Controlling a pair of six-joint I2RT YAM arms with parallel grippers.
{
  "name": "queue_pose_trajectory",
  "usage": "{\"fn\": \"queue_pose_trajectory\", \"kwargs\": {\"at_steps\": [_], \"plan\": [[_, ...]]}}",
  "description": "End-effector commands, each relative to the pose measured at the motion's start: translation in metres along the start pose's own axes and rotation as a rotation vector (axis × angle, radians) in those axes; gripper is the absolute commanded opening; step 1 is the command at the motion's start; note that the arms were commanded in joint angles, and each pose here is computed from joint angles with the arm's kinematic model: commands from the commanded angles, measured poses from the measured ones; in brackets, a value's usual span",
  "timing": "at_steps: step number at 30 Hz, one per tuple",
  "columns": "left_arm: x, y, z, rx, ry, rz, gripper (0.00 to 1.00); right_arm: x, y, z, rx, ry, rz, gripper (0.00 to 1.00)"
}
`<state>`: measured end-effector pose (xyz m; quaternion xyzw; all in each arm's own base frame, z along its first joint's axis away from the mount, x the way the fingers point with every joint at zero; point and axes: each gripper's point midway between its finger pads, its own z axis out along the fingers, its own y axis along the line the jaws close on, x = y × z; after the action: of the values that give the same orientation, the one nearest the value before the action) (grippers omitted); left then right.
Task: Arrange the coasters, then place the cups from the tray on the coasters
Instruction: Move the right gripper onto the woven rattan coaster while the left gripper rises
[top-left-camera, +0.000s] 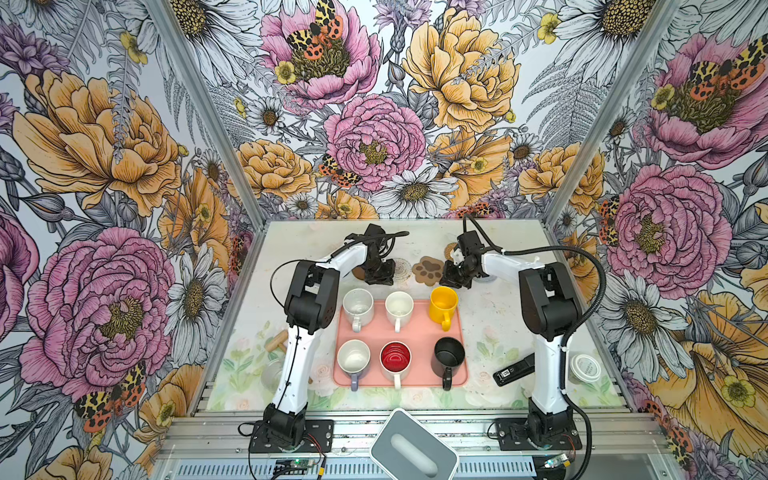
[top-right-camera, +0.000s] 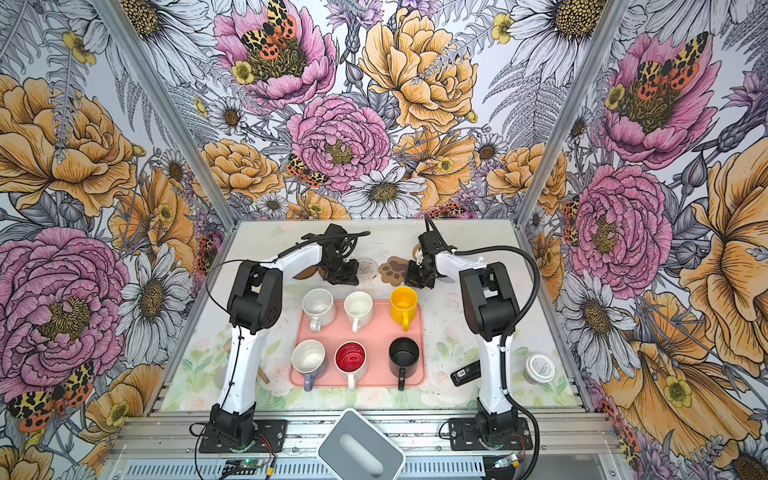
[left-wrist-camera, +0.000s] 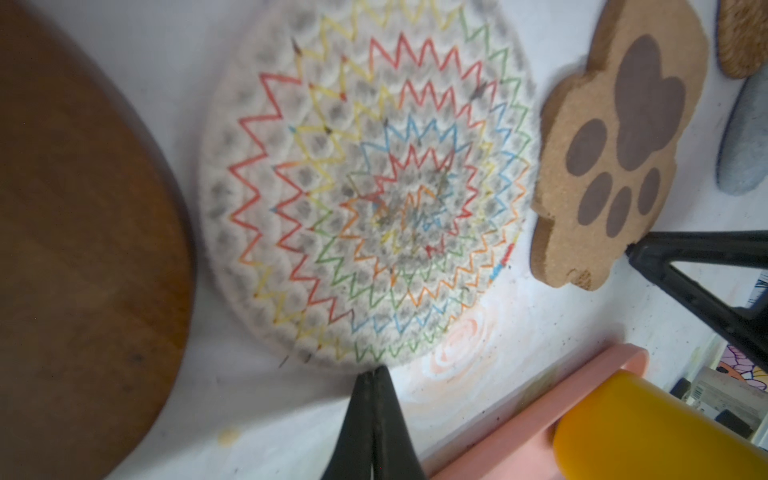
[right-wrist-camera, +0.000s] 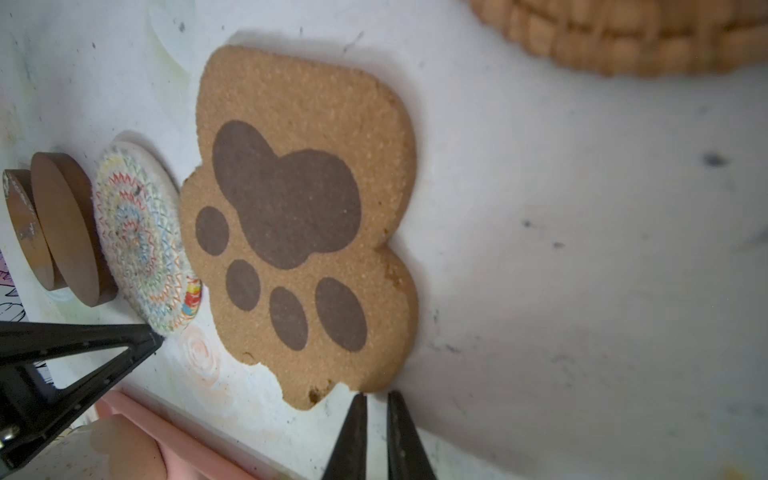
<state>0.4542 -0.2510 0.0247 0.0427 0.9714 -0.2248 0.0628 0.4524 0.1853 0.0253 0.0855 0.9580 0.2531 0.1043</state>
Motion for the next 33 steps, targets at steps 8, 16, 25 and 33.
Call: {"fn": "queue_pose_trajectory", "kwargs": {"at_steps": [8,16,25,33], "plan": [[-0.016,0.016,0.005,-0.023,-0.027,-0.042,0.00,-0.020,0.013,0.008,-0.025,-0.025,-0.006,0.14],[-0.024,0.009,-0.005,-0.008,-0.055,-0.037,0.00,-0.031,0.020,0.004,-0.042,-0.046,-0.012,0.14],[-0.032,-0.008,-0.036,0.012,-0.111,-0.009,0.00,-0.047,0.031,-0.032,-0.070,-0.120,-0.043,0.14],[-0.038,-0.022,-0.063,0.034,-0.165,0.014,0.00,-0.059,0.025,-0.054,-0.072,-0.166,-0.040,0.15]]}}
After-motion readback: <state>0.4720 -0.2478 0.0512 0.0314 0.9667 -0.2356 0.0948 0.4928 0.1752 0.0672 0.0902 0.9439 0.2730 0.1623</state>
